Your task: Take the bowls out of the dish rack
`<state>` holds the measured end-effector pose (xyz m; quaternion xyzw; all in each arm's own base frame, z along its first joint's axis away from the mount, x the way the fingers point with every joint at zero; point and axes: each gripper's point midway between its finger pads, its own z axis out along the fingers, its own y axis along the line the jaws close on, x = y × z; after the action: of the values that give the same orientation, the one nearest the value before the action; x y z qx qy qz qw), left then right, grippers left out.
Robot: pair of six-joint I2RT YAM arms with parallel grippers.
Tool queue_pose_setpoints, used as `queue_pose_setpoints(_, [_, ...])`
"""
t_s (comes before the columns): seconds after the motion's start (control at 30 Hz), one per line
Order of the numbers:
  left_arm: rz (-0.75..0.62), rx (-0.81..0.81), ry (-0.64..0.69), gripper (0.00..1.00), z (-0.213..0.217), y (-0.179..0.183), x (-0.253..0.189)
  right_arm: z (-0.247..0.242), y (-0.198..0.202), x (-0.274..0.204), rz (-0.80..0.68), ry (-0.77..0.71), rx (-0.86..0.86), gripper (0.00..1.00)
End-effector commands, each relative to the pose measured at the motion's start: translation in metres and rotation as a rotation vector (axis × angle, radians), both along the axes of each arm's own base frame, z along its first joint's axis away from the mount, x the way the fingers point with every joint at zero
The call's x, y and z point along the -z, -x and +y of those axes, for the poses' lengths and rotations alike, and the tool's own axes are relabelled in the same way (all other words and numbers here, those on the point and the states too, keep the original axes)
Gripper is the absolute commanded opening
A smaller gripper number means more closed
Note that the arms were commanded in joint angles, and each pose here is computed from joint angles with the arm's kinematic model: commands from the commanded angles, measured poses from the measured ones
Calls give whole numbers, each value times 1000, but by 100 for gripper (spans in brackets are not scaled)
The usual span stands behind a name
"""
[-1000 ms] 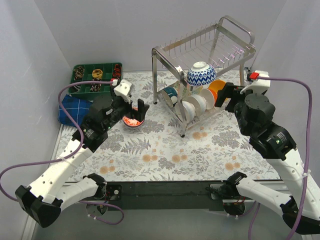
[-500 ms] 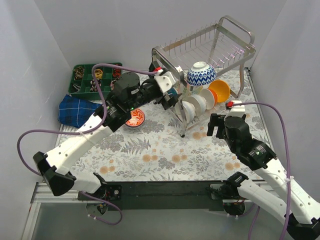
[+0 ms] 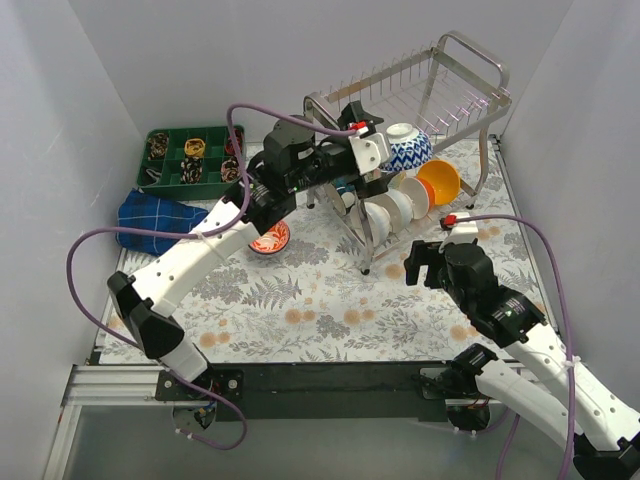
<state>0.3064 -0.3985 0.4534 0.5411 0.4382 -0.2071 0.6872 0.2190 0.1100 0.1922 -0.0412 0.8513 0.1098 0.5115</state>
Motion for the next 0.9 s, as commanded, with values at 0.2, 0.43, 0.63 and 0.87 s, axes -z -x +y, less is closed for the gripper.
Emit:
queue_pose_setpoints(0.2, [-20, 42, -37, 98, -30, -16, 1, 16, -4, -6, -42, -31, -79, 93])
queue_pose_setpoints(0.43, [7, 28, -63, 98, -37, -25, 12, 15, -3, 0, -41, -13, -91, 93])
queue_pose_setpoints(0.63, [28, 45, -76, 98, -39, -24, 16, 19, -5, 1, -39, -16, -107, 93])
queue_pose_setpoints(0.87, [16, 27, -78, 97, -40, -29, 15, 22, -5, 4, -36, -13, -117, 92])
